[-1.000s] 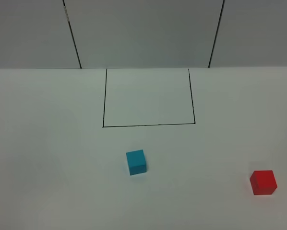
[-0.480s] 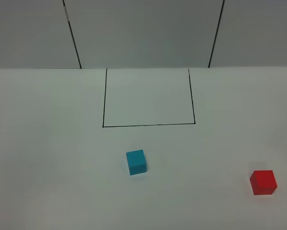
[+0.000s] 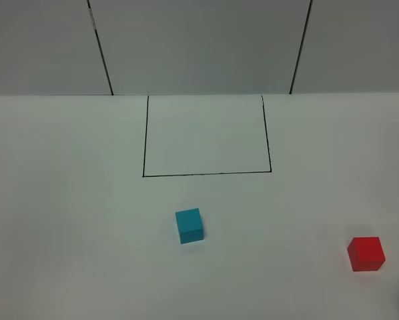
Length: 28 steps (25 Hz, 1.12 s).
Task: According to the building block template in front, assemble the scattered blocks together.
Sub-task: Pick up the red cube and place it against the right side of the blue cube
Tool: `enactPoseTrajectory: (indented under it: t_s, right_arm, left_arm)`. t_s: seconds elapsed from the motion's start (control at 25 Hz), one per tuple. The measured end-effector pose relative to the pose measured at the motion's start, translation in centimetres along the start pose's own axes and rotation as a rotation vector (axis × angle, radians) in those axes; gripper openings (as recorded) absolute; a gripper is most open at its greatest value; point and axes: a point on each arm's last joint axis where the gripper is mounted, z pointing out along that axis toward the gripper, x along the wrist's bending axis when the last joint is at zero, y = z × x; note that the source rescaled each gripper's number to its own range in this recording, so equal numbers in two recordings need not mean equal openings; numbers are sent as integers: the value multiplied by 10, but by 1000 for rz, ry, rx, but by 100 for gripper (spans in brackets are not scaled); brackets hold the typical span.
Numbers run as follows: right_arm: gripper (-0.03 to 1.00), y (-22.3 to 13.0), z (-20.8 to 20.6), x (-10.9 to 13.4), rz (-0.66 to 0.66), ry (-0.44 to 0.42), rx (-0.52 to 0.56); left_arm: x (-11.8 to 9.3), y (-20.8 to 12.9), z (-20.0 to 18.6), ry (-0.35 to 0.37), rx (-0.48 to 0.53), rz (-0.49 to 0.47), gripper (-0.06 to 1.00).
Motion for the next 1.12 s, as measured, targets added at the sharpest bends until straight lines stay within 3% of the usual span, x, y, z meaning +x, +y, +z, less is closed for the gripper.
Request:
enactPoseTrajectory:
  t_s: [0.36, 0.52, 0.6, 0.8, 0.88, 0.96, 1.12]
  right_arm:
    - [6, 37, 29, -2, 14, 4, 149]
    - [10, 53, 38, 3, -49, -9, 213]
    - [21, 61, 43, 10, -103, -24, 249]
    - [68, 76, 57, 27, -151, -79, 329]
    - [82, 85, 62, 28, -142, -96, 336]
    - [87, 91, 65, 28, -144, -107, 331]
    - [86, 99, 70, 30, -148, -105, 322]
  left_arm:
    - [0, 0, 0, 0, 0, 0, 100]
    - [0, 0, 0, -1, 0, 0, 100]
    - [0, 0, 0, -1, 0, 0, 100]
    - [0, 0, 0, -1, 0, 1, 100]
    - [0, 0, 0, -1, 0, 1, 100]
    - [0, 0, 0, -1, 0, 1, 100]
    - [0, 0, 0, -1, 0, 1, 100]
